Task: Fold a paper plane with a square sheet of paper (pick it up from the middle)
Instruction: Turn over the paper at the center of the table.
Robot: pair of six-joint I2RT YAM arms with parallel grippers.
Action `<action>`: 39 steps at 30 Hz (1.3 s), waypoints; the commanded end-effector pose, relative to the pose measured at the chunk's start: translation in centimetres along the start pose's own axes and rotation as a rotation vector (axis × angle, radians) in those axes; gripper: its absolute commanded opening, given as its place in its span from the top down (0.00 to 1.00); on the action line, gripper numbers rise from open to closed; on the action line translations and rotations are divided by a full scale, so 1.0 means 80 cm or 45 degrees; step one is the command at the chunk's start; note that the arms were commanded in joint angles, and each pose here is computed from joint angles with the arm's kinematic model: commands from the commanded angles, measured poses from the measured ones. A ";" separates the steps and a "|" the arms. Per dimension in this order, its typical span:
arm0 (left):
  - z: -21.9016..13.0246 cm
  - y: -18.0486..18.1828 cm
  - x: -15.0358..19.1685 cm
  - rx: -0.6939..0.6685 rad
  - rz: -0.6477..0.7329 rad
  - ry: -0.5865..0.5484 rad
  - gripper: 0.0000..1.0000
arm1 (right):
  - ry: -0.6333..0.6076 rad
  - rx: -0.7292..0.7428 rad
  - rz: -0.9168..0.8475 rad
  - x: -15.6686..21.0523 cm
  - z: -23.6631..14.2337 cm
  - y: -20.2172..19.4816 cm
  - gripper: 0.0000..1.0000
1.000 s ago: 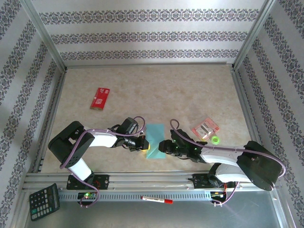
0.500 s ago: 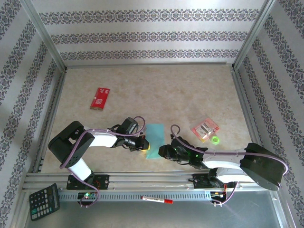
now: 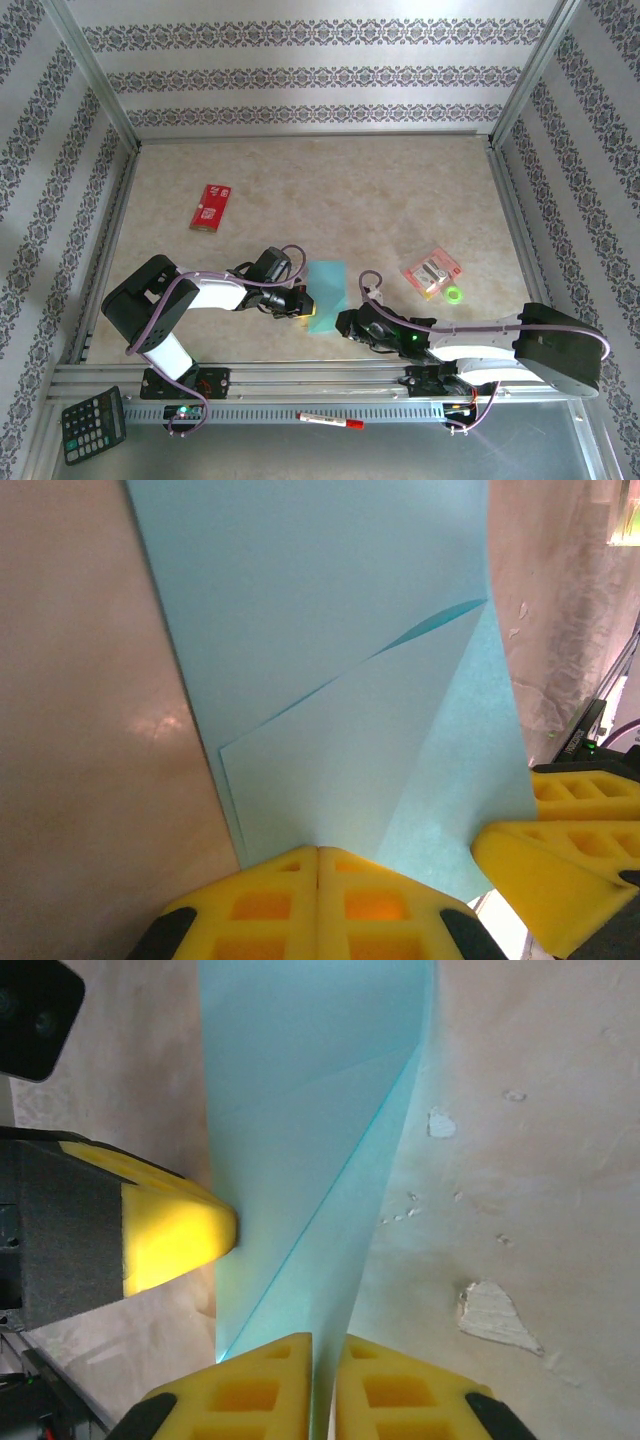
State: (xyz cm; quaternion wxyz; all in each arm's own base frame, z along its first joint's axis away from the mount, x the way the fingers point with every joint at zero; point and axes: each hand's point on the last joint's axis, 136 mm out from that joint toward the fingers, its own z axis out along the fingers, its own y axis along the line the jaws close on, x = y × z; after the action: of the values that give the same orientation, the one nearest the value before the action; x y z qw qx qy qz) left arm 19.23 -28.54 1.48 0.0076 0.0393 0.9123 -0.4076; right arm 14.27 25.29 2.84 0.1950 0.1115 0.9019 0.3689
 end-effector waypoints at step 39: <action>-0.201 0.027 -0.088 -0.129 -0.308 -0.520 0.50 | 0.560 0.290 -0.876 0.026 0.021 0.093 0.98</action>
State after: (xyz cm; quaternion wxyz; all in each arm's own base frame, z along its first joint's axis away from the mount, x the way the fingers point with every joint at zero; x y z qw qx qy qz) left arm 27.51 -15.93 12.04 0.1744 -0.1381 0.9052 -0.3622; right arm 14.05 29.45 6.00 0.0951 -0.2643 0.9523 0.1194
